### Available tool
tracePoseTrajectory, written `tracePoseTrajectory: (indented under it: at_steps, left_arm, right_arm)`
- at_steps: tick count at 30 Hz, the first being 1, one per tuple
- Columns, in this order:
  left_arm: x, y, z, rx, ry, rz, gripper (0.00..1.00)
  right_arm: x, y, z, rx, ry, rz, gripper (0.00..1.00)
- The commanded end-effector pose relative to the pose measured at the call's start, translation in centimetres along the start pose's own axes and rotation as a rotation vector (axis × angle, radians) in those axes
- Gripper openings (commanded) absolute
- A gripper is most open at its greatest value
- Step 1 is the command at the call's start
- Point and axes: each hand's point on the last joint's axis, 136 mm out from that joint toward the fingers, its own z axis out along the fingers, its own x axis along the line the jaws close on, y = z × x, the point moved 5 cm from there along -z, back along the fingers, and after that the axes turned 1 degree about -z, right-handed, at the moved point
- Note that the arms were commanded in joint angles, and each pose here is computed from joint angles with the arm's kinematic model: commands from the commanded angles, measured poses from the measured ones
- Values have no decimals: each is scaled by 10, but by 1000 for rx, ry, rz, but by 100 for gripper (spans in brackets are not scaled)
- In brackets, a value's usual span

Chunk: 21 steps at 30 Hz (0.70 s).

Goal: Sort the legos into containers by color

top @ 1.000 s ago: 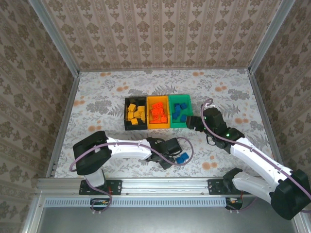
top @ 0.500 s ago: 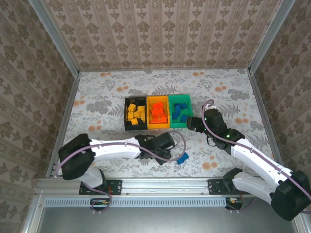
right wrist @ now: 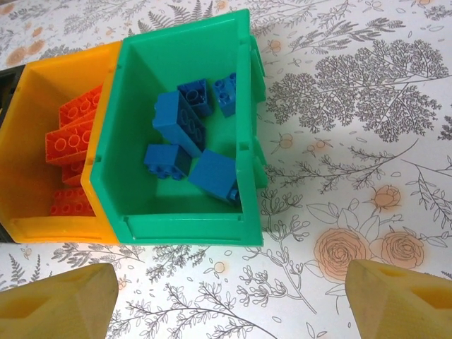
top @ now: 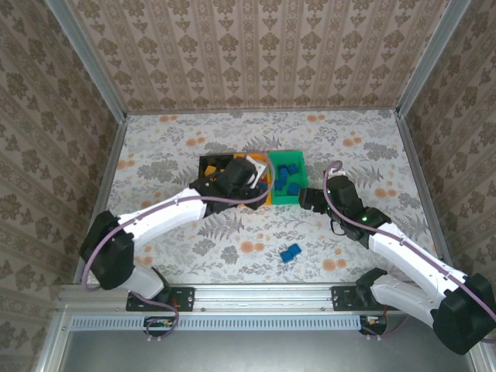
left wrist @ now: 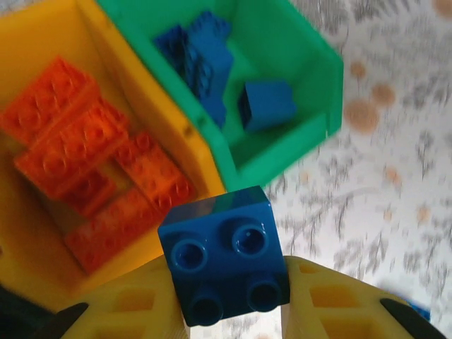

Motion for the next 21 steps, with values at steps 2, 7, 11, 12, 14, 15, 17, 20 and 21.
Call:
tracePoseTrajectory:
  at_steps: [2, 7, 11, 12, 14, 15, 17, 20, 21]
  left_arm:
    - [-9, 36, 18, -30, -55, -13, 31]
    - [-10, 61, 53, 2, -79, -22, 31]
    - [-17, 69, 79, 32, -127, -29, 31]
    - [-18, 69, 86, 41, -134, -35, 31]
    - [-20, 72, 96, 47, -143, -43, 31]
    - [-20, 73, 101, 52, -144, -48, 32]
    - [-20, 77, 108, 55, -142, -56, 40]
    - [-22, 84, 111, 47, -143, -67, 61]
    - [-24, 87, 109, 38, -147, -69, 69]
  right_arm:
    - [-7, -9, 0, 29, -22, 19, 85]
    - [-11, -13, -2, 44, -38, 14, 85]
    - [-14, -18, -3, 53, -45, 15, 86]
    - [-14, -18, -4, 55, -46, 16, 86]
    - [-15, -19, -5, 55, -48, 15, 86]
    - [-15, -19, -5, 57, -49, 18, 86]
    - [-15, -19, -7, 56, -47, 21, 86]
    - [-15, -20, -9, 58, -40, 22, 86]
    - [-16, -20, -10, 59, -39, 21, 86]
